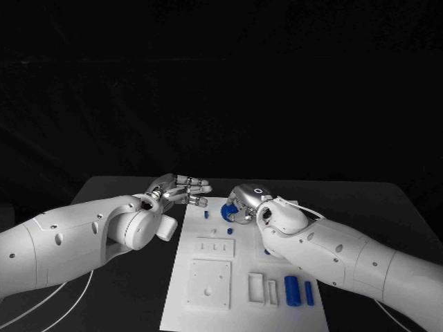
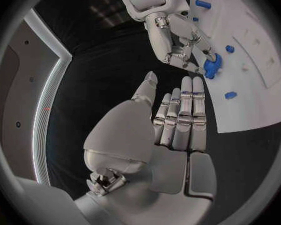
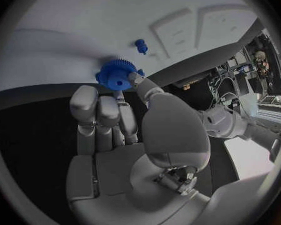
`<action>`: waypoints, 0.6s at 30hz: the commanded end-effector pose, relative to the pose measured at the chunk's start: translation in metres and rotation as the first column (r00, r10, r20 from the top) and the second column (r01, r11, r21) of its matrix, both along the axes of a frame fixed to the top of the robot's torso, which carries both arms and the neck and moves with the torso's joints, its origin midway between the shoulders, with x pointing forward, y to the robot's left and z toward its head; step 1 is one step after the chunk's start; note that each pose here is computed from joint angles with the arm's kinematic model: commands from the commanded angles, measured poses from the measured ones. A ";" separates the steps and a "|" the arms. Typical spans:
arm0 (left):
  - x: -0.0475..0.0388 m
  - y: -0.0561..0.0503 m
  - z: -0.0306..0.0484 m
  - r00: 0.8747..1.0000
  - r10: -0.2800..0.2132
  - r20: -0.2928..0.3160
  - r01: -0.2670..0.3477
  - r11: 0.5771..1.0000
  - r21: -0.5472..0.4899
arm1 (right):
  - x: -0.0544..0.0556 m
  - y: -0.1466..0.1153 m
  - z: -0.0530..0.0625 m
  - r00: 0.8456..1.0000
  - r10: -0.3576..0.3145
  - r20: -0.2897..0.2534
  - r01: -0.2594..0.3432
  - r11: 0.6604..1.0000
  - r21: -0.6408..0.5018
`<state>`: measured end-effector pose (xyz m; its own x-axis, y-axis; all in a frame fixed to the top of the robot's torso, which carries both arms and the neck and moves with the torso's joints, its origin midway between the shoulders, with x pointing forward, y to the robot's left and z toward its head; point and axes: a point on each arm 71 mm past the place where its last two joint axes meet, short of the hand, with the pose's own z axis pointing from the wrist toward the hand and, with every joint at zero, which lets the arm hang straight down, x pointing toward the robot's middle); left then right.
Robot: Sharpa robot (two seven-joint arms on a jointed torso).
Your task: Assemble the parts on the task board
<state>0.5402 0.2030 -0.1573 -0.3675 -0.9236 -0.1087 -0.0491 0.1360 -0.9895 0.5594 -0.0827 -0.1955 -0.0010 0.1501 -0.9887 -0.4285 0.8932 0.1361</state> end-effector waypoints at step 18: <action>0.0004 -0.005 0.0012 1.000 -0.016 0.008 0.016 1.000 -0.004 | 0.002 0.007 -0.010 1.000 -0.010 0.006 0.010 1.000 -0.022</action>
<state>0.5408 0.2001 -0.1573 -0.3709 -0.9223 -0.1088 -0.0477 0.1359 -0.9896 0.5617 -0.0749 -0.2025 0.0060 0.1458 -0.9893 -0.4195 0.8984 0.1298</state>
